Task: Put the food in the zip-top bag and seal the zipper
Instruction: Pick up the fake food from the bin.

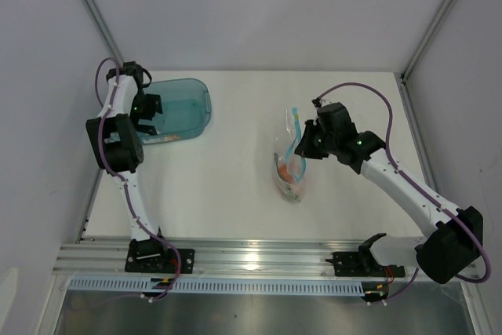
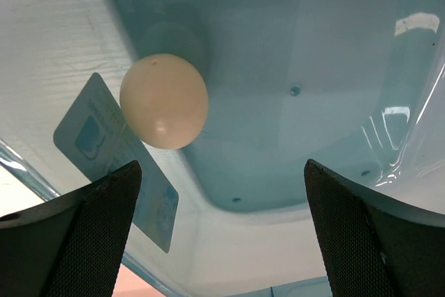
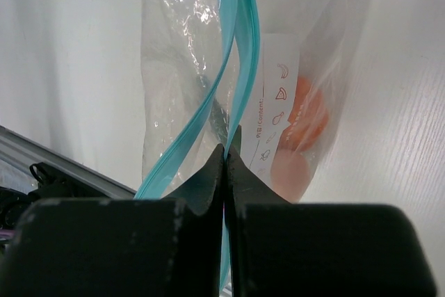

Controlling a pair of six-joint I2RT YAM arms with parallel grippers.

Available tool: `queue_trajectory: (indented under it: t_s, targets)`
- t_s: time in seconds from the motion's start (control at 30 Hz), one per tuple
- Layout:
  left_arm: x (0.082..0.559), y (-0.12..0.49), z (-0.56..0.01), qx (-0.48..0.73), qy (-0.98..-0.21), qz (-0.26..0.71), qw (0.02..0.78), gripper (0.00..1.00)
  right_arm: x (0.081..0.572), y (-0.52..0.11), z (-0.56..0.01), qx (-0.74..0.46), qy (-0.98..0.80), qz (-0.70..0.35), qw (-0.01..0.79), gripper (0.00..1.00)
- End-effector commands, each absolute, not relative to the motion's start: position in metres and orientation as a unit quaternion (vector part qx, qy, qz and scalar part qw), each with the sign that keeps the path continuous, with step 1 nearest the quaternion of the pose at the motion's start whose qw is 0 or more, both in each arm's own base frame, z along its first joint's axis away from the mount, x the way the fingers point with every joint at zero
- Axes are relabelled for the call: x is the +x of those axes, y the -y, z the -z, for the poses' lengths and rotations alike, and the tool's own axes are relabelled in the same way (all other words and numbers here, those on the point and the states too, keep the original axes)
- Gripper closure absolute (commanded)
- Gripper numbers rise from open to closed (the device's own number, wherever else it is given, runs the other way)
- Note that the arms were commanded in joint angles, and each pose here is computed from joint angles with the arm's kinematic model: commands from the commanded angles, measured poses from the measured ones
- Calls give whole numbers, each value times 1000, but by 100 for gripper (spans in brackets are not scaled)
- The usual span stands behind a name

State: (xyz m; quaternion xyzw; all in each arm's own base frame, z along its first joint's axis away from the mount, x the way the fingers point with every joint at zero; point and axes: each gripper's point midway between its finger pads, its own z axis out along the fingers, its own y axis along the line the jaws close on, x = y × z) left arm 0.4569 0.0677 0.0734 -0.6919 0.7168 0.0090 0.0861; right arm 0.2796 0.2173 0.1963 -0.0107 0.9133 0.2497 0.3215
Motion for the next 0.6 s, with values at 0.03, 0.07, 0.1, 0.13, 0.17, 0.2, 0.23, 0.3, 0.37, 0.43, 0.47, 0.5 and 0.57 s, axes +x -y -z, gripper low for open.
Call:
queue_trajectory:
  t_s: [0.03,0.07,0.1,0.13,0.17,0.2,0.23,0.3,0.37,0.43,0.47,0.5,0.57]
  targets:
    - [453,-76,-88,-717,-692,-16,88,0,282,-215,-206,-17,-904,-256,343,100]
    - [451,-78,-87,-720,-688,-17,86,0,282,-214,-207,-16,-904,-256,344,100]
    - [450,-79,-86,-722,-687,-18,83,0,282,-213,-207,-15,-903,-256,344,100]
    - [448,-80,-84,-725,-684,-20,78,0,283,-213,-207,-15,-903,-256,344,100]
    - [447,-82,-83,-727,-682,-21,76,0,282,-213,-207,-14,-903,-257,344,100]
    - [447,-82,-81,-728,-681,-22,75,0,283,-214,-207,-15,-902,-258,345,100]
    - [448,-82,-80,-728,-682,-22,72,1,283,-214,-208,-15,-902,-260,344,100]
    - [448,-84,-78,-729,-680,-23,69,0,283,-214,-207,-15,-902,-259,345,100]
    - [446,-86,-76,-732,-678,-28,68,1,283,-214,-205,-13,-903,-259,342,100]
    - [447,-88,-74,-733,-676,-30,68,1,284,-213,-205,-12,-903,-259,343,100]
    - [447,-88,-74,-733,-676,-31,69,0,284,-213,-206,-13,-903,-259,343,100]
    - [446,-89,-73,-734,-675,-33,67,1,283,-213,-206,-13,-903,-258,344,100]
    - [445,-89,-70,-735,-674,-37,62,0,284,-212,-205,-12,-903,-257,344,100]
